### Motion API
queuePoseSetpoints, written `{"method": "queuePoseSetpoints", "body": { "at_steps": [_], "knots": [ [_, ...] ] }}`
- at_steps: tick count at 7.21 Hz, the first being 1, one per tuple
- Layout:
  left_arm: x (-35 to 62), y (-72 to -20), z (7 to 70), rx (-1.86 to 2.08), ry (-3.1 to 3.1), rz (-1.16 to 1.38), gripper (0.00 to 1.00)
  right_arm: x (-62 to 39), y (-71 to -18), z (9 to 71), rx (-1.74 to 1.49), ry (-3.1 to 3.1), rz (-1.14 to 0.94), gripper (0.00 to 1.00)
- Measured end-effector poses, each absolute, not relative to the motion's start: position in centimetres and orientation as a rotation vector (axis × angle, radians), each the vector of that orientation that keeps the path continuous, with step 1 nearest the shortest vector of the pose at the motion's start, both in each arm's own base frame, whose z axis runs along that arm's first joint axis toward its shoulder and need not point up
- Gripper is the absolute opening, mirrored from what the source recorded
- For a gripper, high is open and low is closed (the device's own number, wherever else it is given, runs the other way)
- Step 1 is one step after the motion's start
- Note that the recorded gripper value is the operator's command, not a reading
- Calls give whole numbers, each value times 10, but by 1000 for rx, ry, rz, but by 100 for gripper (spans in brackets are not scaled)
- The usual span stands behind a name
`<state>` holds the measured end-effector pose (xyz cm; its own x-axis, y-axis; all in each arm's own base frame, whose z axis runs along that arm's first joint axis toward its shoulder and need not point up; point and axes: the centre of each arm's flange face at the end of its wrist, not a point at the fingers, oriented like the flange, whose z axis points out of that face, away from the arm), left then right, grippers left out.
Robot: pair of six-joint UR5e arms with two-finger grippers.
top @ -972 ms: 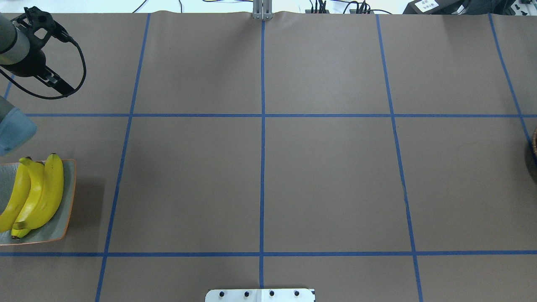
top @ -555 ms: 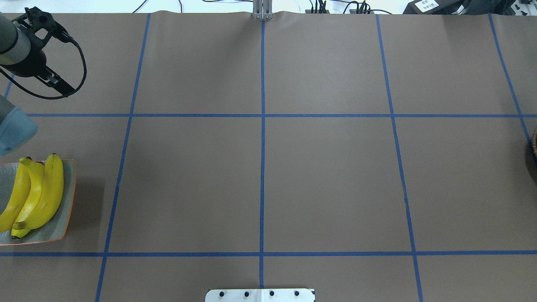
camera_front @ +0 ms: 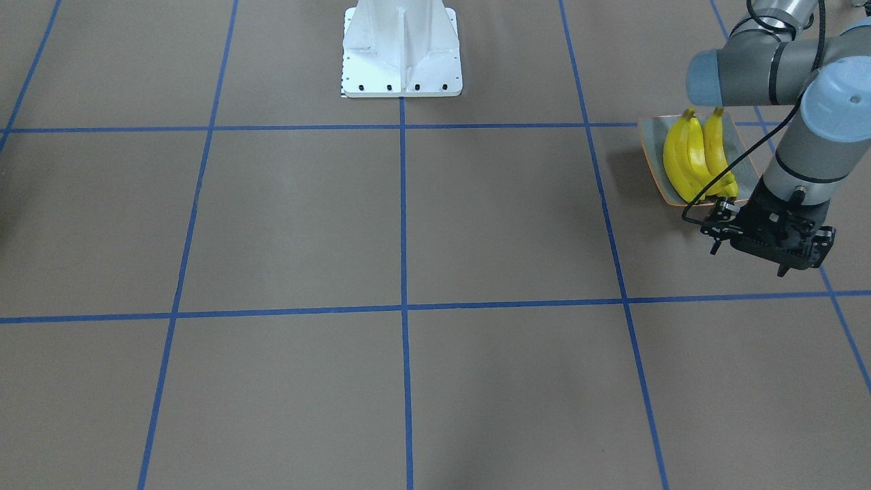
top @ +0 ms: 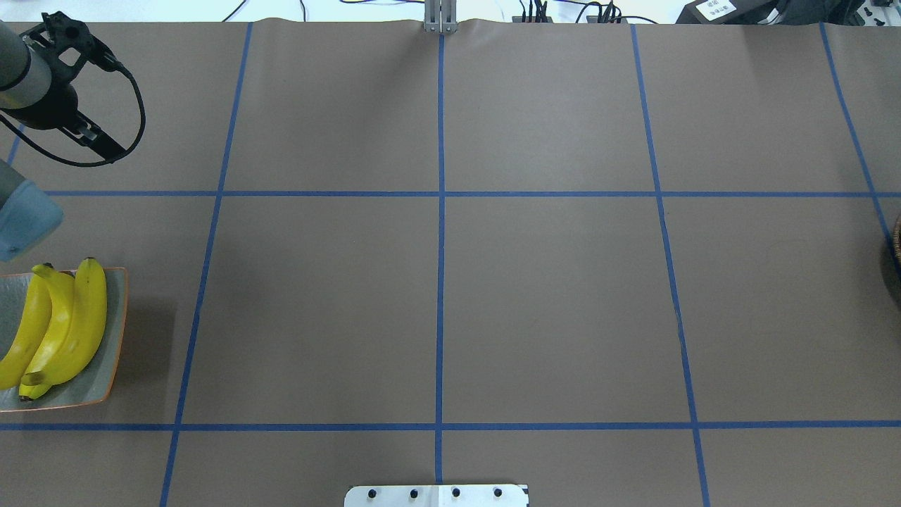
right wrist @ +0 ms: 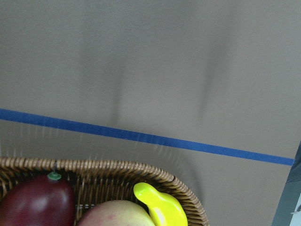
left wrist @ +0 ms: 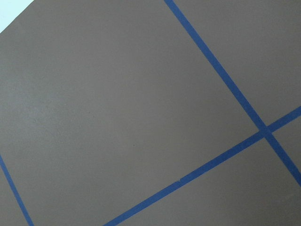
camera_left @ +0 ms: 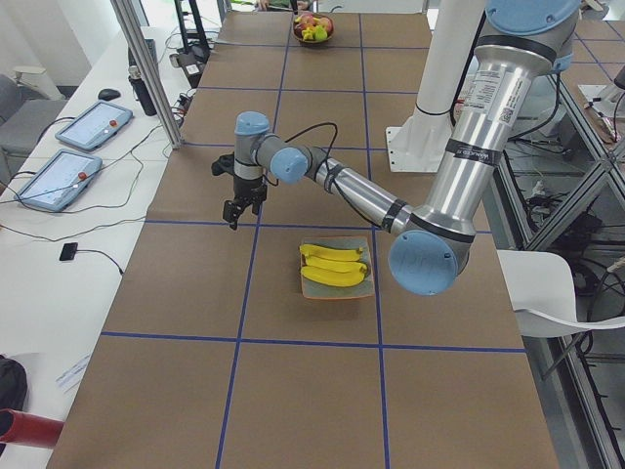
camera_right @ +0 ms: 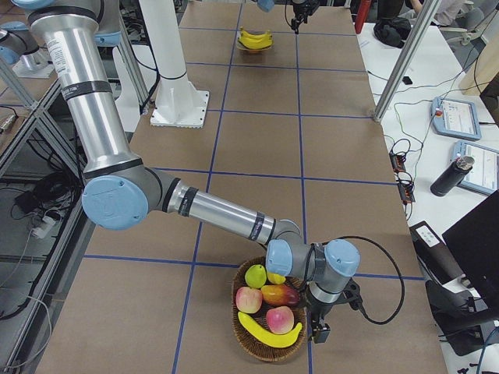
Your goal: Transfer all bananas from basket to plate
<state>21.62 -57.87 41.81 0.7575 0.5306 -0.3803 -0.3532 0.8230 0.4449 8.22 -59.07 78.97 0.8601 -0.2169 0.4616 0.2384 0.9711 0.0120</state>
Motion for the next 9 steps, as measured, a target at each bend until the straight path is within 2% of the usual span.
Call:
{"method": "queuePoseSetpoints", "body": {
  "at_steps": [3,9],
  "knots": [
    [218,-581,420,361,519,489,100,79,-598,798,-15,-457,-192,99],
    [219,-581,418,362,521,484,100,69,-573,838,-25,-450,-166,99]
  ]
}}
